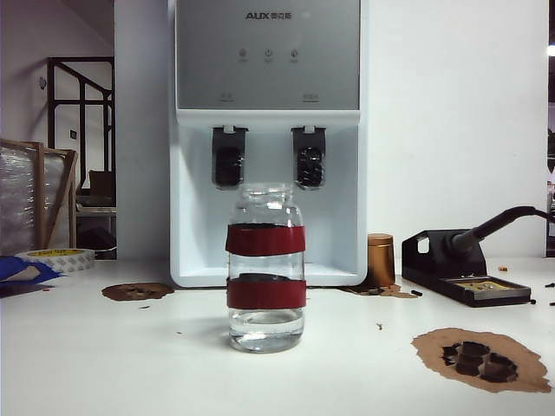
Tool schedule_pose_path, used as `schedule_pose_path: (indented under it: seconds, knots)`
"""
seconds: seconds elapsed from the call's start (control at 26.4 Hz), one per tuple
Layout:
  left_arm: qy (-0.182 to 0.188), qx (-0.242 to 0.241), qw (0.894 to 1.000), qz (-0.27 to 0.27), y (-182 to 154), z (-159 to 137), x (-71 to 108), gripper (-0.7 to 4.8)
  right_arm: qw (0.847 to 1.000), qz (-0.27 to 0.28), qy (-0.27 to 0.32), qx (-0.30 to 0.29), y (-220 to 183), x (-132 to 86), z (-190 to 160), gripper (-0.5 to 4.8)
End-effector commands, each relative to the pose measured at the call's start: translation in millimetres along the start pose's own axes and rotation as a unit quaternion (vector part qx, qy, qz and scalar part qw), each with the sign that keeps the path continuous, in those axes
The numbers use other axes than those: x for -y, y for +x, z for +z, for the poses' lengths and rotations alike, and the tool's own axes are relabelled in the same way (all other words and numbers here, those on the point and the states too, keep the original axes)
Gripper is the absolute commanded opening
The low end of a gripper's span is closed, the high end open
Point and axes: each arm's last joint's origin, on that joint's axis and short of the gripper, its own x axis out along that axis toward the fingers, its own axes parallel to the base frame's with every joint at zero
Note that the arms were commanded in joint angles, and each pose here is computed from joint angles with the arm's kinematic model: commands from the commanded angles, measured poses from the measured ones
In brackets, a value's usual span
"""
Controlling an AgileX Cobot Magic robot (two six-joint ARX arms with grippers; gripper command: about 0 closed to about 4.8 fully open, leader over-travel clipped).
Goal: Pick up the water bottle with two loops of red belts, then reach the front water dispenser and gently press the gray-black baffle horizontally to get a little water.
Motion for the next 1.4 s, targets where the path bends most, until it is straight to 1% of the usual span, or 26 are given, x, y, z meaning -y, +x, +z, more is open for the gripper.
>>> schedule_pose_path:
  seconds: [0.04, 0.15, 0.27, 0.38, 0.53, 0.61, 0.64, 0.83, 1.1, 1.25, 1.4]
  knots:
    - [-0.013, 0.006, 1.000, -0.008, 0, -5, 0.8, -0.04, 1.000, 0.004, 0.002, 0.006, -1, 0, 2, -0.04]
    - [-0.013, 0.014, 0.999, -0.038, 0, -11, 2.9, -0.04, 1.000, 0.010, 0.002, 0.005, -1, 0, 2, -0.04]
    - [-0.013, 0.009, 0.999, -0.045, 0, -20, 4.0, -0.05, 1.000, 0.016, 0.000, -0.006, 0, -1, -1, -0.04]
    - [-0.013, 0.014, 0.999, -0.044, 1, -22, 4.1, -0.04, 0.999, 0.032, -0.003, -0.013, 5, -4, -8, -0.04]
    - [-0.024, 0.023, 0.998, -0.044, 5, -24, 4.5, -0.04, 0.999, 0.031, -0.004, -0.011, 7, -5, -10, -0.04]
    - [-0.045, 0.025, 0.997, -0.050, 13, -32, 6.0, -0.04, 0.999, 0.043, -0.030, -0.016, 11, -7, -15, -0.04]
    - [-0.049, 0.026, 0.997, -0.046, 15, -33, 6.0, -0.04, 0.998, 0.047, -0.037, -0.017, 12, -7, -16, -0.04]
    - [-0.050, 0.038, 0.997, -0.043, 20, -37, 6.6, -0.04, 0.998, 0.065, -0.023, 0.002, 16, -9, -17, -0.04]
    - [-0.049, 0.045, 0.996, -0.053, 21, -38, 7.2, -0.04, 0.997, 0.073, -0.016, 0.004, 18, -10, -19, -0.04]
    - [-0.049, 0.048, 0.996, -0.052, 21, -37, 7.2, -0.04, 0.998, 0.067, -0.016, 0.006, 18, -10, -18, -0.04]
    - [-0.051, 0.057, 0.997, -0.028, 21, -35, 5.7, -0.04, 0.999, 0.024, -0.005, 0.023, 18, -7, -14, -0.01]
